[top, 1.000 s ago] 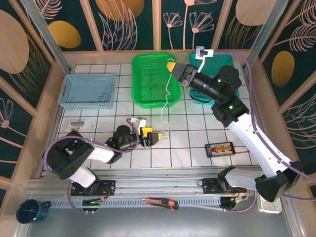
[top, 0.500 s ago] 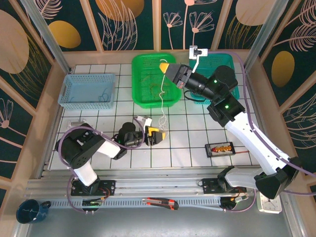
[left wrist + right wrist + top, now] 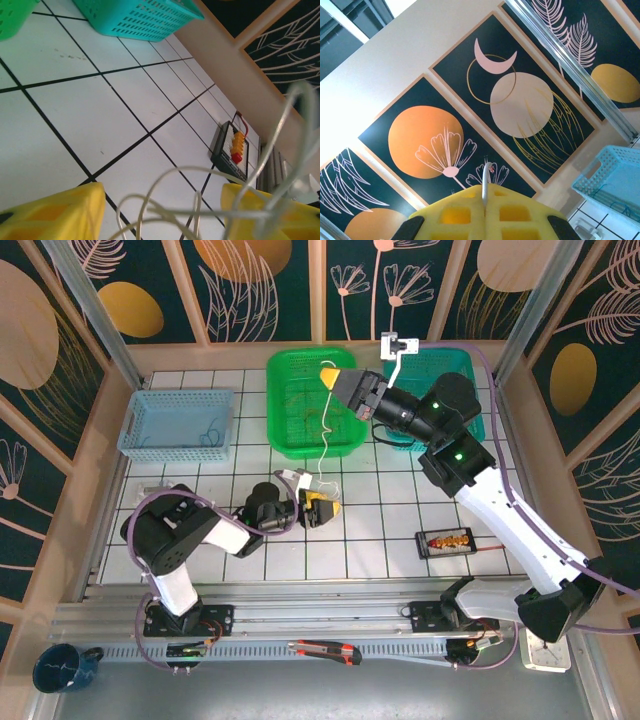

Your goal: Untangle the cables

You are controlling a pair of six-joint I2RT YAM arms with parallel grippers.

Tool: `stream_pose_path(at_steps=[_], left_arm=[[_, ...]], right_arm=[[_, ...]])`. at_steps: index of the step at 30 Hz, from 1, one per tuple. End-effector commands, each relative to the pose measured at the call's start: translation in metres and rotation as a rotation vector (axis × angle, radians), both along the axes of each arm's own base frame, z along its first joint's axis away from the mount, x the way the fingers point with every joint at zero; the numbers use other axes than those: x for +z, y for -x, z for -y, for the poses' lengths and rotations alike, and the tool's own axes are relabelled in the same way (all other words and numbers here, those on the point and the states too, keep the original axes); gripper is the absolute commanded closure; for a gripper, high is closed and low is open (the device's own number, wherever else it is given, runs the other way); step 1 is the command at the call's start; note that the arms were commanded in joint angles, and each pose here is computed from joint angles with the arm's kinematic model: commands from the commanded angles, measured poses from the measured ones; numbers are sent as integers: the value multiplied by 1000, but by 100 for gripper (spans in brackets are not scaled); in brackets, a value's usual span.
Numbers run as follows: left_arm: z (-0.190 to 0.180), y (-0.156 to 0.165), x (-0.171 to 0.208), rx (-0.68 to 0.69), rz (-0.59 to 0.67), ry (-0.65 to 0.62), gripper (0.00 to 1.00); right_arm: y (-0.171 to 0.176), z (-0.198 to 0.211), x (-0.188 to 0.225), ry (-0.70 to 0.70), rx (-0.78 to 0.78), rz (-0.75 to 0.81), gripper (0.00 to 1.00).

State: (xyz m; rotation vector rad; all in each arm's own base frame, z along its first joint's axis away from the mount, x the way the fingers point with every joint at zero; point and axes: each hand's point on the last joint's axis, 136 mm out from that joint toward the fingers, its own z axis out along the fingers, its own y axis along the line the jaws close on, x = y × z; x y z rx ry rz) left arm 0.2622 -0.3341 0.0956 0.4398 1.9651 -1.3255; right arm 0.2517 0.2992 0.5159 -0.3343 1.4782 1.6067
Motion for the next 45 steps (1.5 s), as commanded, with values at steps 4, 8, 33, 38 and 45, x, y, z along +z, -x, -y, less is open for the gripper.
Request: stream_pose_path(at_steps=[4,8,33,38,45], left_arm=[[4,0,6,-11,21,35,92],[-6,7,-1,5,3,17,100],[-39,24,-14,81,-13,-39,100],[-39,24,-14,83,-13,-39,99],[-38,23,-16,84,-23,-45,76]], right_arm=[[3,14,36,-30,-56,98,100],[-13,42,55,-28,-161,137,100],[-38,228,182,-58,-722,356,100],[-43,216,173,-72,-614,322,100],[-51,182,131,-56,-444,245,100]])
